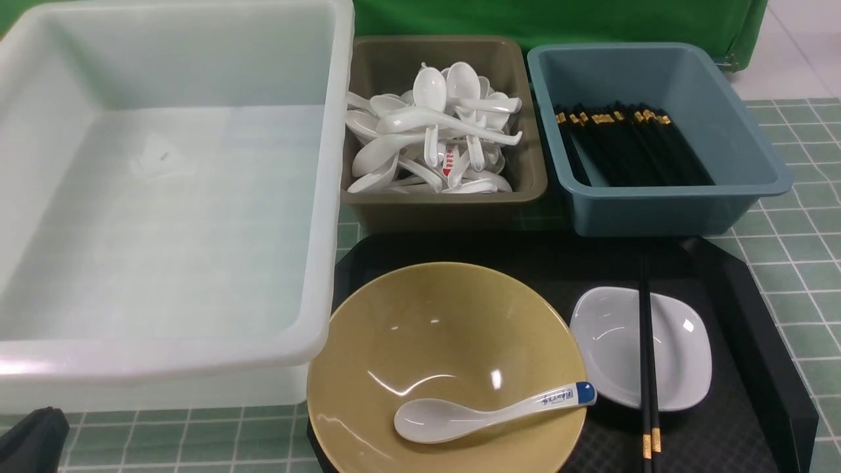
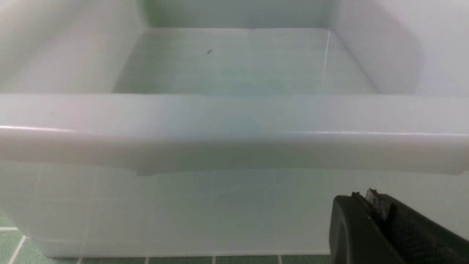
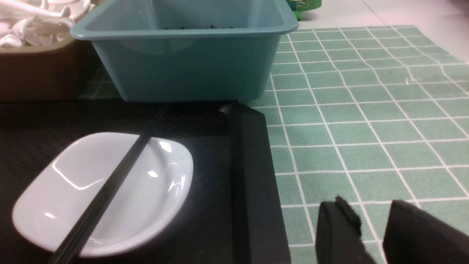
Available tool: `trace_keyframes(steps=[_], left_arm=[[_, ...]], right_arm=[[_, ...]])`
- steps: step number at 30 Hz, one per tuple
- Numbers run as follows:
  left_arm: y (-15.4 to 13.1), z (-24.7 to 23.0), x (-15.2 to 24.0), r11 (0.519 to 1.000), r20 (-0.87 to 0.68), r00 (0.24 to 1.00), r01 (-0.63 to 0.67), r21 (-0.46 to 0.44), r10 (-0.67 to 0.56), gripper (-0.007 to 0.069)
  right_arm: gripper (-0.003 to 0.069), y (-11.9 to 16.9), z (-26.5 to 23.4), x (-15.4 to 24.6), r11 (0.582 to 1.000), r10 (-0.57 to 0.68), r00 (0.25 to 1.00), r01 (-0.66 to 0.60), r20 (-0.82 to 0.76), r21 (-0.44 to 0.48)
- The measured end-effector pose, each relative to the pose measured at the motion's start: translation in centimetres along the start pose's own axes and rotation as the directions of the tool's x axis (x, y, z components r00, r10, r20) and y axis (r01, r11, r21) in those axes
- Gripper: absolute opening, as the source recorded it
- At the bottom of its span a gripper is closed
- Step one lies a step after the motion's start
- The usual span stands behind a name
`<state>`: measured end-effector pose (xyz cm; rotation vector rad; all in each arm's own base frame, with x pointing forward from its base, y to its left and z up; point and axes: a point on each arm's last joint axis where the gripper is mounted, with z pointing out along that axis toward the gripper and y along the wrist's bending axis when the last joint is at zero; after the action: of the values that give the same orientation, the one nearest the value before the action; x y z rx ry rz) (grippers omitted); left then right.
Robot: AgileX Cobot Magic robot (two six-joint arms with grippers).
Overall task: On blue table put chopsticks spoon bowls plates into blue grey white boxes.
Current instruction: 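Move the grippers toward the tableware on the black tray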
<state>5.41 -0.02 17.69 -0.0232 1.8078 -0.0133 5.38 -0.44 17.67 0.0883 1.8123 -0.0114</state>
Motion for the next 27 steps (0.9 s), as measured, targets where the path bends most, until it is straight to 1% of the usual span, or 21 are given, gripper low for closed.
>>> trace_keyframes(steps=[27], left_arm=[[0.02, 0.00, 0.00, 1.000, 0.000, 1.000, -0.007, -0.002, 0.007, -0.0012]], right_arm=[[0.0237, 0.00, 0.00, -0.01, 1.000, 0.000, 1.000, 0.000, 0.001, 0.000]])
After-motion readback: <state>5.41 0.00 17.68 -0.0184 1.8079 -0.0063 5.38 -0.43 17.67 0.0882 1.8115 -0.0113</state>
